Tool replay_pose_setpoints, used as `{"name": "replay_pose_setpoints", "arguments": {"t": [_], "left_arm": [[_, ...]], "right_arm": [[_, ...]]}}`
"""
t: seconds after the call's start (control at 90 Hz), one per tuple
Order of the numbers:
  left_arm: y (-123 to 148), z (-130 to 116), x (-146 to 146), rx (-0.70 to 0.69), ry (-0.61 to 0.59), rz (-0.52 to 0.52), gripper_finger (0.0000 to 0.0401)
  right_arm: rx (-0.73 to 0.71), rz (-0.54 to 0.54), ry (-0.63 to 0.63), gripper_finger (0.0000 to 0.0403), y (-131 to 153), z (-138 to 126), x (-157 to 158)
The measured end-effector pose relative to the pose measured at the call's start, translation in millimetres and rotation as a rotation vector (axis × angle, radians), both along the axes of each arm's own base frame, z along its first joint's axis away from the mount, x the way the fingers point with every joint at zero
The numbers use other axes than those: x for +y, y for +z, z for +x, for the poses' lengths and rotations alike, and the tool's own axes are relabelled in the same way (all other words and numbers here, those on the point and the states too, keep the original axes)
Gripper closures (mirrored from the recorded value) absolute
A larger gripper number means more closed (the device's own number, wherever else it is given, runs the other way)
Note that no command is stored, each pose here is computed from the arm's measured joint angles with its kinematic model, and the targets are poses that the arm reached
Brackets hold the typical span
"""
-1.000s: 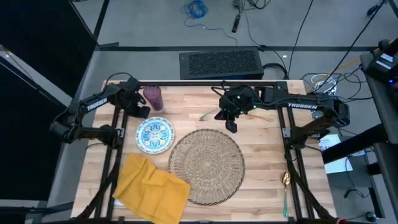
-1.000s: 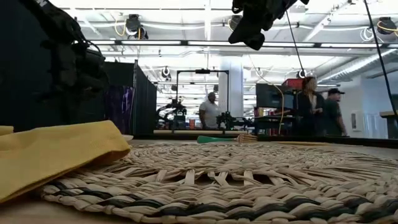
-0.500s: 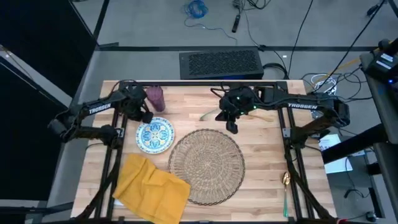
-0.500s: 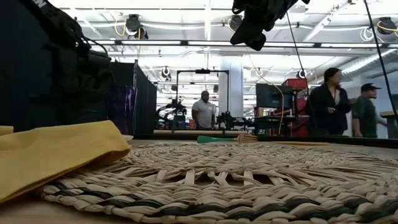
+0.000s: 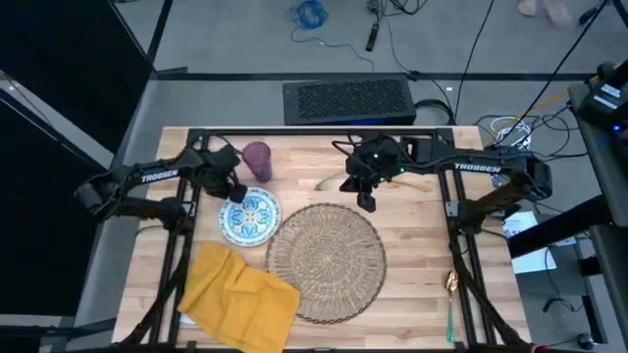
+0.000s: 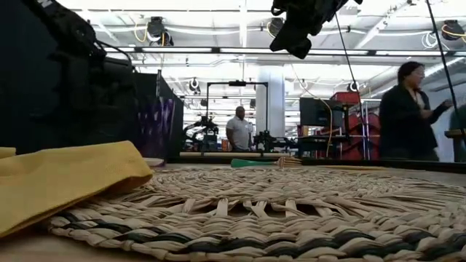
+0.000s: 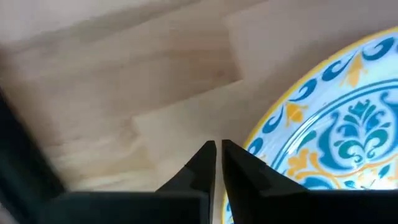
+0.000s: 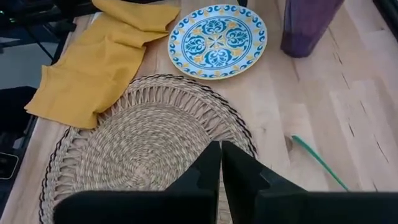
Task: Set table place
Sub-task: Put the white plate on the brown placemat
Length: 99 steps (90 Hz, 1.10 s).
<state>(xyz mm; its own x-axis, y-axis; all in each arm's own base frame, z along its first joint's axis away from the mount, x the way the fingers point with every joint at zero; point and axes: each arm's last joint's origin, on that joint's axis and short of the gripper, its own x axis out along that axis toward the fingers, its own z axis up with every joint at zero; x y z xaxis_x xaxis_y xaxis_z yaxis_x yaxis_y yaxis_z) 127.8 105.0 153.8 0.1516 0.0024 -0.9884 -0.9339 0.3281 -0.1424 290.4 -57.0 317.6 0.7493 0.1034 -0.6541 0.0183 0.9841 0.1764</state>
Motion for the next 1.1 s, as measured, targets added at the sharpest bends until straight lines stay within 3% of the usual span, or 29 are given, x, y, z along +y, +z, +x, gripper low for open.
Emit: {"name": "replay_pose_setpoints", "arguments": {"t": [0.233,0.378,0.489,0.689,0.878,1.1], "left_arm": [[1.2,10.7,-2.2,-0.066,-0.019,0.03,0.0388],[6.6,3.3,-1.3,0.068,0.008,0.105,0.0388],[17.1,-0.3,-3.5,0.051,0.012,0.12,0.0388],[32.3,-15.6,-16.3,0.047,0.034,0.095,0.0388],[37.0,-19.5,-32.0,-0.078,-0.002,-0.04,0.0388],[37.4,-17.4,-35.9,-0.094,-0.034,-0.048,0.0375]], "right_arm": [[0.002,0.006,0.015,0.0403,-0.1,1.0,5.9],[0.003,0.007,0.019,0.0403,-0.2,1.3,7.5],[0.005,0.011,0.009,0.0403,-0.3,1.2,6.9],[0.003,0.01,0.009,0.0403,0.0,1.0,6.5],[0.003,0.013,0.011,0.0403,0.0,1.0,6.7],[0.023,0.025,0.018,0.0402,-1.4,0.4,10.9]]}}
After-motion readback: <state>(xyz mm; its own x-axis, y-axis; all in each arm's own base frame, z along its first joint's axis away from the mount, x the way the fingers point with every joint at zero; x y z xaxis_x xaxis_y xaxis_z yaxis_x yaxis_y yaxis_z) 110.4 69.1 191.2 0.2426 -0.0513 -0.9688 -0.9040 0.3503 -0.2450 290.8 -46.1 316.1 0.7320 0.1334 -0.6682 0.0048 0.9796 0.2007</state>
